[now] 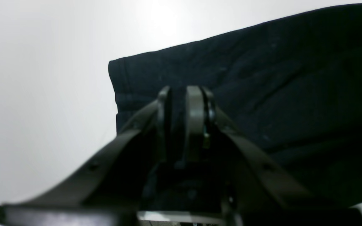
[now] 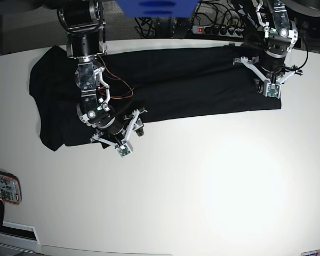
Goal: Fold the T-shirt properly
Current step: 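Move the right gripper along the strip and grasp its folded end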
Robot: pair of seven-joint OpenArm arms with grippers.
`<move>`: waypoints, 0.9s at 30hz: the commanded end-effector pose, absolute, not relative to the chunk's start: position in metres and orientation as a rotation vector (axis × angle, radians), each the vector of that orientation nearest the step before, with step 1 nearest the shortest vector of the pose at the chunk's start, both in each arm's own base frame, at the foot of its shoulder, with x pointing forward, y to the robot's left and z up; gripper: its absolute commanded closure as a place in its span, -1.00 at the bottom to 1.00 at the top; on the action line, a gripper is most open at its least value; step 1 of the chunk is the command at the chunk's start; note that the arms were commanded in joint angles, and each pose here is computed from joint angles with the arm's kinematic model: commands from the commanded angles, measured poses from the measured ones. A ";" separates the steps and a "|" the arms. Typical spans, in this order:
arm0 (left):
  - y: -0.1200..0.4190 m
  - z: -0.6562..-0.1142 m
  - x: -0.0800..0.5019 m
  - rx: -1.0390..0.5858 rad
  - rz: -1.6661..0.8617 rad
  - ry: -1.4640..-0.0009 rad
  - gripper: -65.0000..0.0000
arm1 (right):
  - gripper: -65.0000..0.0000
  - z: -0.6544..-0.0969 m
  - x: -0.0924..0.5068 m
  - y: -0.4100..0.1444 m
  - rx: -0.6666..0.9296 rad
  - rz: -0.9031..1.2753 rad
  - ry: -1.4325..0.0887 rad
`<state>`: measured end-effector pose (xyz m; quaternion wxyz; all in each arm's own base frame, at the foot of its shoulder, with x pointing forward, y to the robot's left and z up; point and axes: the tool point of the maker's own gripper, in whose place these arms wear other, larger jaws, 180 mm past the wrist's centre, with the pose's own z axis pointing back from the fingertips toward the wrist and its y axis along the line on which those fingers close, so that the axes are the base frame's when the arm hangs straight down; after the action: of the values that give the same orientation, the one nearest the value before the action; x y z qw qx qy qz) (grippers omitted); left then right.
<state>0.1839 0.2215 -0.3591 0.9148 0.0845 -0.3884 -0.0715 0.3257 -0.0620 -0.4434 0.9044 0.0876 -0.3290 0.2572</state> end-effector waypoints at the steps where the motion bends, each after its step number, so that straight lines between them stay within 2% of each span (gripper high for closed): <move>1: 0.223 -0.351 0.187 0.181 -0.151 -0.830 0.72 | -0.18 -0.459 0.310 -0.084 0.090 0.563 -0.558; 7: 0.222 -0.351 0.188 0.179 -0.151 -0.832 0.72 | -0.18 -0.456 0.313 -0.084 0.086 0.562 -0.569; 9: 0.222 -0.352 0.187 0.180 -0.152 -0.830 0.72 | -0.06 -0.456 0.312 -0.084 0.086 0.565 -0.567; 13: 0.223 -0.352 0.187 0.181 -0.152 -0.829 0.72 | 0.63 -0.456 0.313 -0.083 0.086 0.566 -0.567; 14: 0.223 -0.352 0.187 0.181 -0.152 -0.829 0.72 | 0.88 -0.456 0.312 -0.084 0.085 0.566 -0.564; 15: 0.223 -0.352 0.187 0.181 -0.152 -0.829 0.72 | 1.00 -0.457 0.312 -0.084 0.084 0.566 -0.559; 23: 0.223 -0.351 0.186 0.181 -0.152 -0.829 0.72 | 1.00 -0.454 0.312 -0.085 0.081 0.563 -0.567; 27: 0.223 -0.351 0.186 0.181 -0.152 -0.829 0.72 | 1.00 -0.424 0.328 -0.084 0.058 0.571 -0.662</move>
<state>0.1838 0.2214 -0.3592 0.9149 0.0844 -0.3882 -0.0716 0.3205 -0.0776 -0.4319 0.9077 0.0408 -0.3129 0.2765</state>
